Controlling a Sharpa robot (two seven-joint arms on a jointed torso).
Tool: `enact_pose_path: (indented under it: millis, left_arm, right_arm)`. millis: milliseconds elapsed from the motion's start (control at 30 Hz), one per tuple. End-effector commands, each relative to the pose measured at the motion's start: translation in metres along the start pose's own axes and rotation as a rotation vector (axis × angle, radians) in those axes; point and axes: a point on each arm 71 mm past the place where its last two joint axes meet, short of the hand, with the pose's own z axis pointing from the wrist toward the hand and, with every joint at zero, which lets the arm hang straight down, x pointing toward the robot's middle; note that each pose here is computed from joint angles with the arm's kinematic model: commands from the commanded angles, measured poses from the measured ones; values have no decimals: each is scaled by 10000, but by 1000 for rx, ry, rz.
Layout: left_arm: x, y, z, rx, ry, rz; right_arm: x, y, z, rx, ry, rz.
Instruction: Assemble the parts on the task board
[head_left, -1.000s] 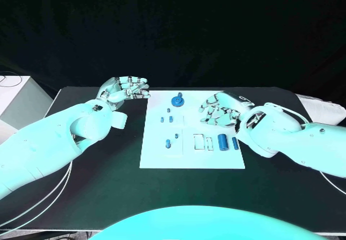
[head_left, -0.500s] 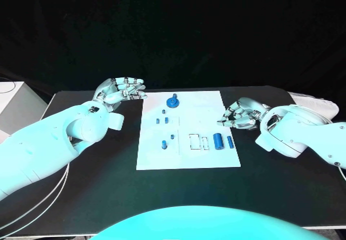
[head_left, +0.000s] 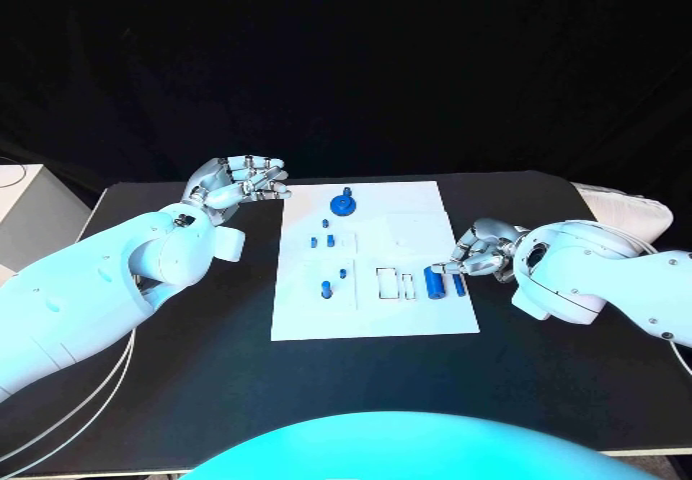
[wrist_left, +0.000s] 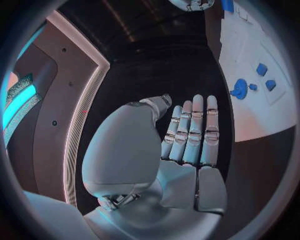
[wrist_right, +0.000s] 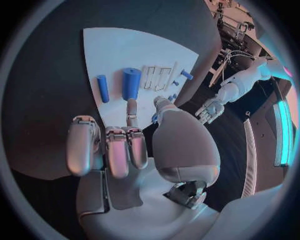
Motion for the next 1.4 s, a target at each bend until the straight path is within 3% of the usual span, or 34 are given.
enact_pose_path:
  millis: [33, 567, 1400]
  left_arm:
    - [22, -12, 2, 7, 14, -2]
    - [13, -20, -9, 5, 16, 0]
    - [6, -24, -16, 3, 17, 1]
  right_arm:
    - [47, -16, 8, 54, 21, -30]
    - [131, -54, 144, 104, 24, -109]
    - [322, 57, 311, 104, 34, -125]
